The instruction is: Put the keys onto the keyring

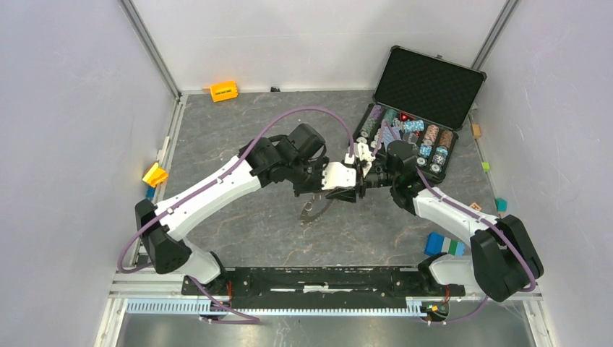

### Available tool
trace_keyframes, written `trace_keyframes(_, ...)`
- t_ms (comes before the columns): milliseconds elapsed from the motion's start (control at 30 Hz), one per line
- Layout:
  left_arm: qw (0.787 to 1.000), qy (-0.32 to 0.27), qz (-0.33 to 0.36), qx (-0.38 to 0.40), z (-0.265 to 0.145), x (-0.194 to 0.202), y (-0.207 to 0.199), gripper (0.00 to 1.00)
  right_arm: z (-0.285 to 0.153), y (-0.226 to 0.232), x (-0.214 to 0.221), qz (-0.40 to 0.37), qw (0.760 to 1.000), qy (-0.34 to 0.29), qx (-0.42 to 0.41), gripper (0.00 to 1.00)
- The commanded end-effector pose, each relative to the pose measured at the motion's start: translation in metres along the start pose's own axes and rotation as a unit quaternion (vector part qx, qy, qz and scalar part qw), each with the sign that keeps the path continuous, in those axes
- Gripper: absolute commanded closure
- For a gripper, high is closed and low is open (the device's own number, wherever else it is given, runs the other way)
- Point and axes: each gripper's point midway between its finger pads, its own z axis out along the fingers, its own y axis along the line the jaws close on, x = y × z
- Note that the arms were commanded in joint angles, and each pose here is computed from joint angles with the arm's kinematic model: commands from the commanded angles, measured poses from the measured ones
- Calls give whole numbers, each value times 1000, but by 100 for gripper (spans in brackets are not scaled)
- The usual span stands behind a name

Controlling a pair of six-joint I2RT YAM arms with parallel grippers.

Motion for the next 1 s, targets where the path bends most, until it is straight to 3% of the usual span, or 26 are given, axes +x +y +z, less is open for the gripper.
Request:
trace_keyframes(0, 998, 51, -30, -20, -8, 6, 1, 98, 1, 3, -19, -32, 999, -16, -9, 51)
trace_keyframes(267, 998, 56, -39, -14, -1, 4, -4, 98, 2, 9, -21, -21, 999, -28, -26, 57)
trace_keyframes(967, 996, 37, -82, 0, 14, -11, -7, 98, 13, 15, -8, 9, 999, -22, -42, 63)
